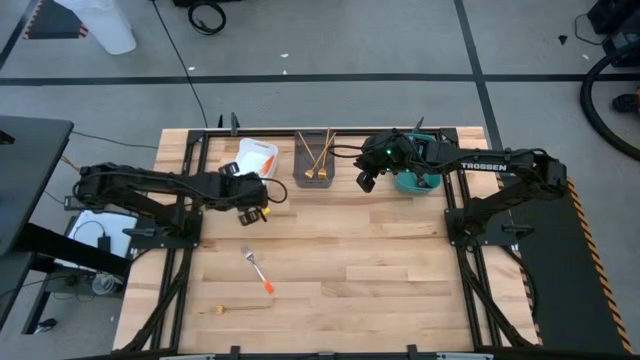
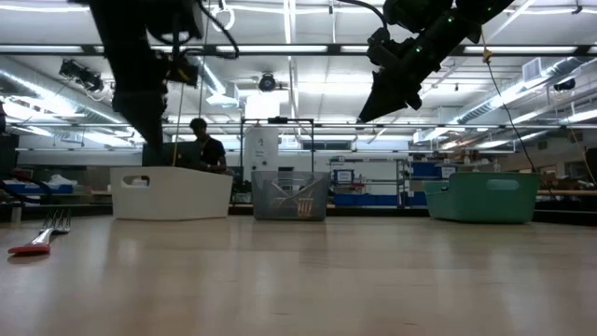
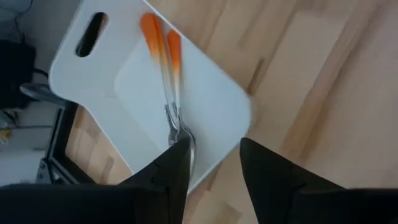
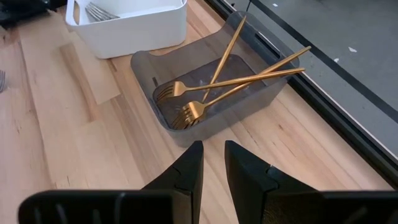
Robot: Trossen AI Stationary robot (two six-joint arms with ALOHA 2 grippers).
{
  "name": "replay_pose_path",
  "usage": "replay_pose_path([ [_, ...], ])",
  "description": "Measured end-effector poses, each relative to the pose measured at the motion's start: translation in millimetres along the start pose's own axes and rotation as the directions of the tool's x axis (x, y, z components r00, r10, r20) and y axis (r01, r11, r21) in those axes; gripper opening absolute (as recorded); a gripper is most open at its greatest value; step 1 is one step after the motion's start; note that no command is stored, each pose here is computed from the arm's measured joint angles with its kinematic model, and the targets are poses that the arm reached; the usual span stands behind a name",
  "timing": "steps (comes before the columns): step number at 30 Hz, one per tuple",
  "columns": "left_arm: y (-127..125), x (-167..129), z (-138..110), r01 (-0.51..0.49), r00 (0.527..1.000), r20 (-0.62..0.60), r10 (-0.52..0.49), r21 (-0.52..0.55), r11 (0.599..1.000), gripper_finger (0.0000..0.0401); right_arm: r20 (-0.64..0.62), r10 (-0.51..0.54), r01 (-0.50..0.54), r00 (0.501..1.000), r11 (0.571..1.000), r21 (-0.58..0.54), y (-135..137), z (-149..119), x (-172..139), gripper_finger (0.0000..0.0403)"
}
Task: Sort silverware by color (type)
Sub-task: Put the orange fork into the white bin
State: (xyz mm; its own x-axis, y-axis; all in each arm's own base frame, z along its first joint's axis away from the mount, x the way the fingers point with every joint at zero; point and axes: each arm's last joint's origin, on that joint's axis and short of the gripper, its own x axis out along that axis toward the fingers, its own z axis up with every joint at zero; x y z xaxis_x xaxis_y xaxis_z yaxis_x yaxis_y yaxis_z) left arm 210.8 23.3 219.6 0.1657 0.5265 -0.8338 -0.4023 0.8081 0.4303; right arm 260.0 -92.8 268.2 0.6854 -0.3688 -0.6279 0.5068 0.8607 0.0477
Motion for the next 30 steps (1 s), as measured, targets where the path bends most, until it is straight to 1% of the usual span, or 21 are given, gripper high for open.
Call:
replay_pose_path([
  [2,1,-13,6,0.033,0.999,0.006,-0.032,-0.067,0.997,0.0148,0.000,0.000,0.000,1.000,1.000,0.000,0,0,0,0.0077],
  [3,1,-19,10,0.069,0.998,0.011,-0.068,-0.115,0.991,0.0148,0.000,0.000,0.000,1.000,1.000,0.000,0,0,0,0.0077],
  [4,1,-25,14,0.116,0.993,0.015,-0.116,-0.169,0.979,0.0148,0.000,0.000,0.000,1.000,1.000,0.000,0,0,0,0.0077],
  [5,0,-30,17,0.176,0.984,0.017,-0.177,-0.233,0.956,0.0148,-0.001,0.002,-0.002,1.000,1.000,0.000,0,0,0,0.0077],
  [6,-2,-35,19,0.237,0.970,0.020,-0.242,-0.294,0.926,0.0148,-0.002,0.008,-0.008,1.000,1.000,0.000,0,0,0,0.0077],
  [7,-4,-39,21,0.297,0.950,0.019,-0.311,-0.358,0.885,0.0148,-0.003,0.014,-0.014,1.000,1.000,0.000,0,0,0,0.0077],
  [9,-10,-46,23,0.386,0.903,0.019,-0.429,-0.472,0.792,0.0148,-0.004,0.023,-0.023,1.000,1.000,0.000,1,0,0,0.0077],
  [11,-17,-51,24,0.439,0.854,0.018,-0.520,-0.563,0.701,0.0148,-0.005,0.027,-0.027,1.000,1.000,-0.004,1,0,0,0.0077],
  [12,-21,-53,23,0.449,0.832,0.010,-0.555,-0.599,0.663,0.0148,-0.005,0.031,-0.031,1.000,1.000,-0.006,1,0,0,0.0077],
  [14,-29,-59,20,0.453,0.793,-0.010,-0.609,-0.659,0.600,0.0148,-0.007,0.043,-0.043,0.999,0.999,-0.020,1,0,0,0.0077],
  [15,-33,-62,18,0.451,0.776,-0.022,-0.631,-0.680,0.578,0.0148,-0.009,0.048,-0.048,0.999,0.998,-0.029,1,0,0,0.0077],
  [17,-41,-68,13,0.450,0.746,-0.044,-0.665,-0.703,0.551,0.0148,-0.010,0.055,-0.056,0.998,0.998,-0.039,2,0,0,0.0077],
  [19,-49,-74,8,0.453,0.730,-0.059,-0.681,-0.703,0.548,0.0148,-0.012,0.071,-0.071,0.997,0.996,-0.052,2,0,0,0.0077],
  [21,-56,-80,3,0.479,0.719,-0.070,-0.691,-0.671,0.566,0.0148,-0.013,0.076,-0.077,0.997,0.995,-0.065,2,0,0,0.0077],
  [23,-62,-84,0,0.526,0.713,-0.071,-0.698,-0.605,0.598,0.0148,-0.013,0.076,-0.077,0.997,0.994,-0.081,2,0,0,0.0077],
  [27,-74,-86,-4,0.613,0.720,-0.075,-0.690,-0.396,0.683,0.0148,-0.013,0.076,-0.077,0.997,0.992,-0.096,2,0,0,0.0077],
  [30,-84,-85,-3,0.669,0.715,-0.077,-0.695,-0.214,0.712,0.0148,-0.012,0.076,-0.077,0.997,0.992,-0.096,2,0,0,0.0077],
])
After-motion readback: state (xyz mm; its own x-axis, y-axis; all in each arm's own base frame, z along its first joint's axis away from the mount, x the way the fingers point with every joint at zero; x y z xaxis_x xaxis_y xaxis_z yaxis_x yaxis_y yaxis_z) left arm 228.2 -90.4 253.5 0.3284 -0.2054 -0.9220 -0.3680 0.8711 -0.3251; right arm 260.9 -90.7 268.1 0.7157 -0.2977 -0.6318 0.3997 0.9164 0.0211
